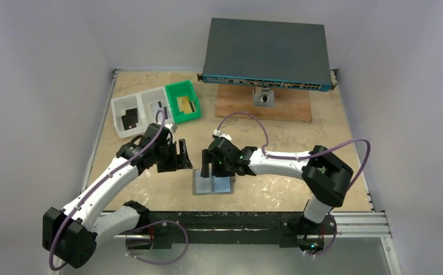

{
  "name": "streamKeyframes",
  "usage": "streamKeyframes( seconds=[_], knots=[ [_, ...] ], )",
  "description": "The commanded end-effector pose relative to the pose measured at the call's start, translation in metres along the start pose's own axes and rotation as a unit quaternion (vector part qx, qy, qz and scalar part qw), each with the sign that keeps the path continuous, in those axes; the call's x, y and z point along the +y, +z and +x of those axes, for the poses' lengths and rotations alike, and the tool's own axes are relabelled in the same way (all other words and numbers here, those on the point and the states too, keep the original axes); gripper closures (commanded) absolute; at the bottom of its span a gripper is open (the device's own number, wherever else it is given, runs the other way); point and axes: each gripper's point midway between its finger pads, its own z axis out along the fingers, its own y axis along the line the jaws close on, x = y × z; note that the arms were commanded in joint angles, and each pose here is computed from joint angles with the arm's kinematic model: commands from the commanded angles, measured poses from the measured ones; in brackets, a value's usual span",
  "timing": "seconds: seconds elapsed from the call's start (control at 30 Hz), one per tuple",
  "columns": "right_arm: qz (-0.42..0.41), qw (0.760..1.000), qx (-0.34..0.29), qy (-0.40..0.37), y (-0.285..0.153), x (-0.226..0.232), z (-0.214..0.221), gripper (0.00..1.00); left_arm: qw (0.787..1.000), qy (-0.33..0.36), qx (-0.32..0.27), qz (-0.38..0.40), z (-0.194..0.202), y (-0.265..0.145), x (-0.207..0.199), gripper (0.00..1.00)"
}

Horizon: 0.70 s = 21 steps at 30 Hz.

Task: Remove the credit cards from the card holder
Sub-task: Remove the credit card from the card holder.

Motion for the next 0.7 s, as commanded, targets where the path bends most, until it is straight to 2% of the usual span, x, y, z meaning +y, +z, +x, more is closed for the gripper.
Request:
streamKeyframes(
  seconds=[0.0,0.13,0.37,0.5,0.67],
  knots=[
    [0.001,1.0,-0.013,-0.009,0.003,0.015,-0.007,0.29,0.999,-0.012,-0.003,0.031,-0.001,0.006,-0.011,0.31],
    [0.015,1.0,-0.003,-0.026,0.011,0.02,0.004,0.36,0.999,-0.019,0.002,0.028,0.004,0.01,-0.008,0.31],
    [0.075,0.995,0.02,-0.057,0.033,0.007,0.025,0.4,0.999,-0.031,-0.003,0.025,0.006,0.011,-0.005,0.31],
    [0.106,0.992,0.029,-0.061,0.04,-0.009,0.033,0.56,0.999,-0.037,0.0,0.024,0.009,0.013,-0.004,0.31],
    [0.094,0.993,0.044,-0.055,0.044,-0.016,0.046,0.74,0.999,-0.045,0.008,0.027,0.013,0.018,-0.003,0.32]
  ],
)
